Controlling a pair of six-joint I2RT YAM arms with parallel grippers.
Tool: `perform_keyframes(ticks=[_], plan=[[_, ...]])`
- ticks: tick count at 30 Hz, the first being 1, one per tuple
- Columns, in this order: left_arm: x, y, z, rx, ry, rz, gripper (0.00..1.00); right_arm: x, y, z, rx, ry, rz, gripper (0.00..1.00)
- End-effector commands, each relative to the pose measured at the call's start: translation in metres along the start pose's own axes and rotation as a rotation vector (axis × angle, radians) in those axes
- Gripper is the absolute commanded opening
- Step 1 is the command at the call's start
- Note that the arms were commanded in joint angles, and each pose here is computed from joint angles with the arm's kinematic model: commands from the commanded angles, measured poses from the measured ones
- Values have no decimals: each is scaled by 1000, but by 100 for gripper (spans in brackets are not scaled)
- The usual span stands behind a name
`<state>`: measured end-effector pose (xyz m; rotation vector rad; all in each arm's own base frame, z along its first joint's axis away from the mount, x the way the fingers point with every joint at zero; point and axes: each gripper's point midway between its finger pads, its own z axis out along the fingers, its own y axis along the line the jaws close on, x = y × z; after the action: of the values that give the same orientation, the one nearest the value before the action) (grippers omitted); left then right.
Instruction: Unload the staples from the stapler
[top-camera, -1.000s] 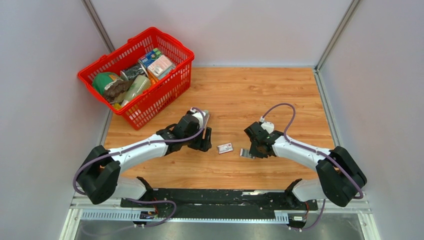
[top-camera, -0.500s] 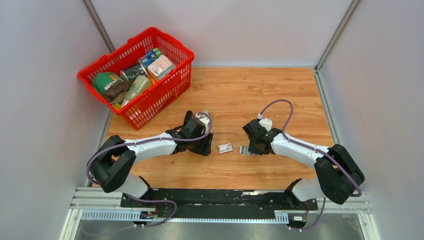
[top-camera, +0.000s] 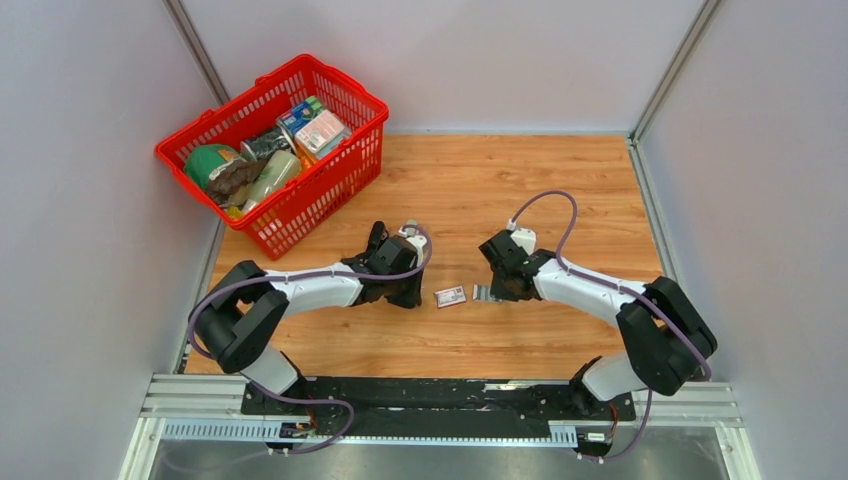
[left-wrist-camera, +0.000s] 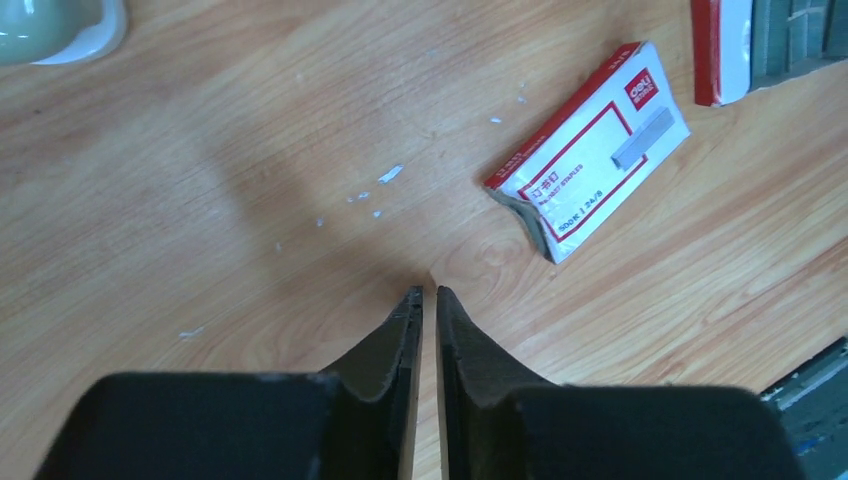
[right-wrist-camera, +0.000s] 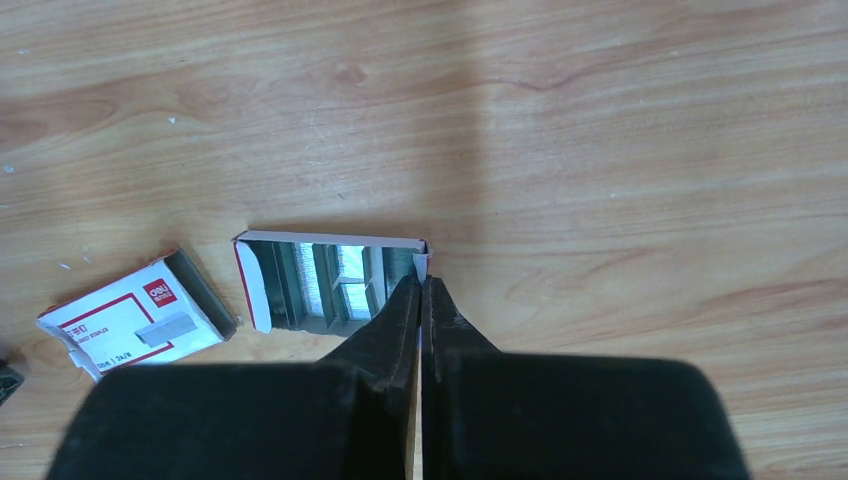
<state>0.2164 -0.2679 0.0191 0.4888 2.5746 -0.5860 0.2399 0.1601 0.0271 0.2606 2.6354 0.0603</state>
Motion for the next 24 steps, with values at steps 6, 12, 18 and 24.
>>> perform_keyframes(ticks=[6,12,18,24], plan=[[-4,-13,12,35,4,0,0,-24,21,1,-63,-64,-4,0],[-4,-15,17,41,9,-2,0,-16,29,8,-99,-33,-10,0],[-3,-15,21,39,15,-3,0,-8,30,11,-125,-14,-21,0],[-4,-16,23,43,15,-2,0,-2,28,9,-149,-6,-24,0]])
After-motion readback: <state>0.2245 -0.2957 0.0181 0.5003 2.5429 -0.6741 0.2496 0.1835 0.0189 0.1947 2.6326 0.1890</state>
